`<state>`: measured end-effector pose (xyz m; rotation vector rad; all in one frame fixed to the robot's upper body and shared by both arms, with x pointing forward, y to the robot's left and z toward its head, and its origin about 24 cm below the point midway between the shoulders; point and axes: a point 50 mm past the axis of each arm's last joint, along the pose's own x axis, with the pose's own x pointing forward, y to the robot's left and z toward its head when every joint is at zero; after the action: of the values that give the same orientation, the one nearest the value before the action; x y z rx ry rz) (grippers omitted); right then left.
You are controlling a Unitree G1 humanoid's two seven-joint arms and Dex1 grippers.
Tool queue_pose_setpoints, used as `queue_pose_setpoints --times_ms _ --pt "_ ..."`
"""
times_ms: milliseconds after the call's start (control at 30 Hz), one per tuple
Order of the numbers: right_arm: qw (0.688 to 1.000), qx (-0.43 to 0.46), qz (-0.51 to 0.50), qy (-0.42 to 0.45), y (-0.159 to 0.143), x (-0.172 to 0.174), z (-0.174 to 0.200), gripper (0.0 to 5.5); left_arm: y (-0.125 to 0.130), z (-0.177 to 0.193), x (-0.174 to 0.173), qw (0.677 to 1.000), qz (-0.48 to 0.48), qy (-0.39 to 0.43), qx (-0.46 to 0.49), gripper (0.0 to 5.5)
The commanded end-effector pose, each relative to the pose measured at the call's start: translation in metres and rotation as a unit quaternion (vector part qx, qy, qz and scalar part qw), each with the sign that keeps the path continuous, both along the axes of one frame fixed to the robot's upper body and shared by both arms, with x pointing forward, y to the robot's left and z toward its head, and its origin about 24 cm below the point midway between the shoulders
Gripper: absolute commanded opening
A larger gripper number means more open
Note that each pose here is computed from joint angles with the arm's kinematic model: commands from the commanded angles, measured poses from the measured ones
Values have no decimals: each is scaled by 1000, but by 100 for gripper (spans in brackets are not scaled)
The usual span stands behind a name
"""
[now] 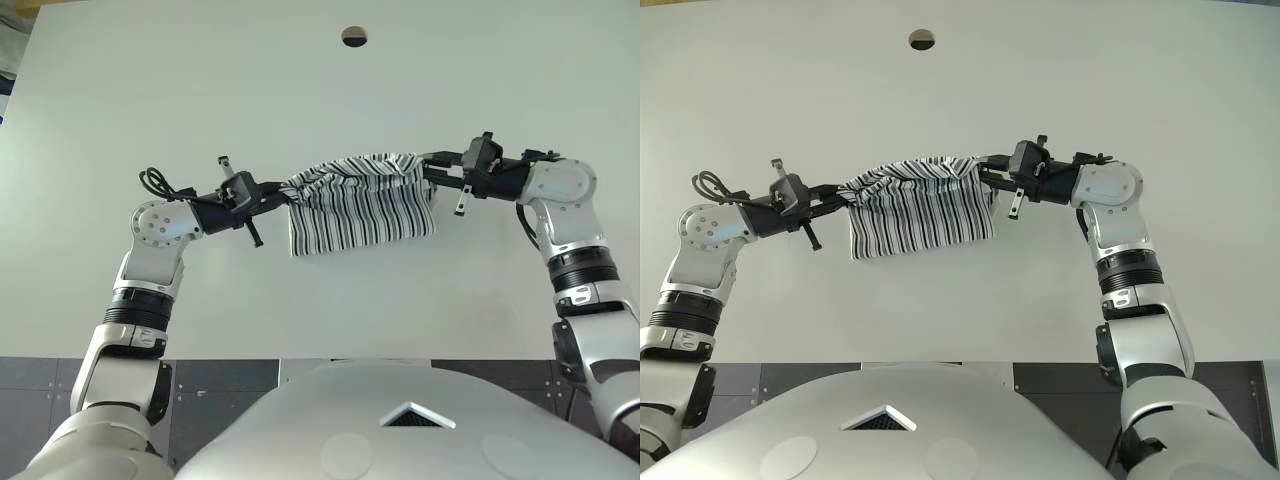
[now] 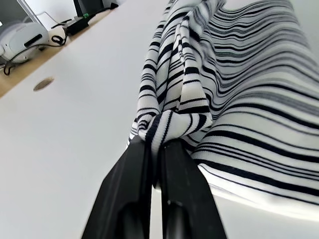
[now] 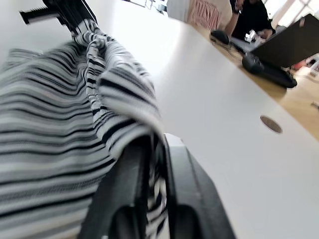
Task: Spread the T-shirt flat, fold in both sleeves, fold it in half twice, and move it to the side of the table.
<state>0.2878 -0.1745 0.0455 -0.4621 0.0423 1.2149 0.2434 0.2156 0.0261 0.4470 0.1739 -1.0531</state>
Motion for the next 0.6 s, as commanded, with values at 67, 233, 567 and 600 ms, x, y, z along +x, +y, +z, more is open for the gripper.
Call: queue_pose_setpoints --times_ms 67,233,567,600 --pt "998 -3 -59 -12 -6 15 -1 149 9 4 12 999 39 -25 10 100" --pt "991 24 -124 -34 -7 29 5 187 18 16 26 991 102 3 -87 100" --pt "985 82 2 -153 43 0 25 187 34 16 45 960 246 49 -125 100" --pt "984 51 33 -169 51 -8 19 187 27 18 41 965 226 39 -129 100"
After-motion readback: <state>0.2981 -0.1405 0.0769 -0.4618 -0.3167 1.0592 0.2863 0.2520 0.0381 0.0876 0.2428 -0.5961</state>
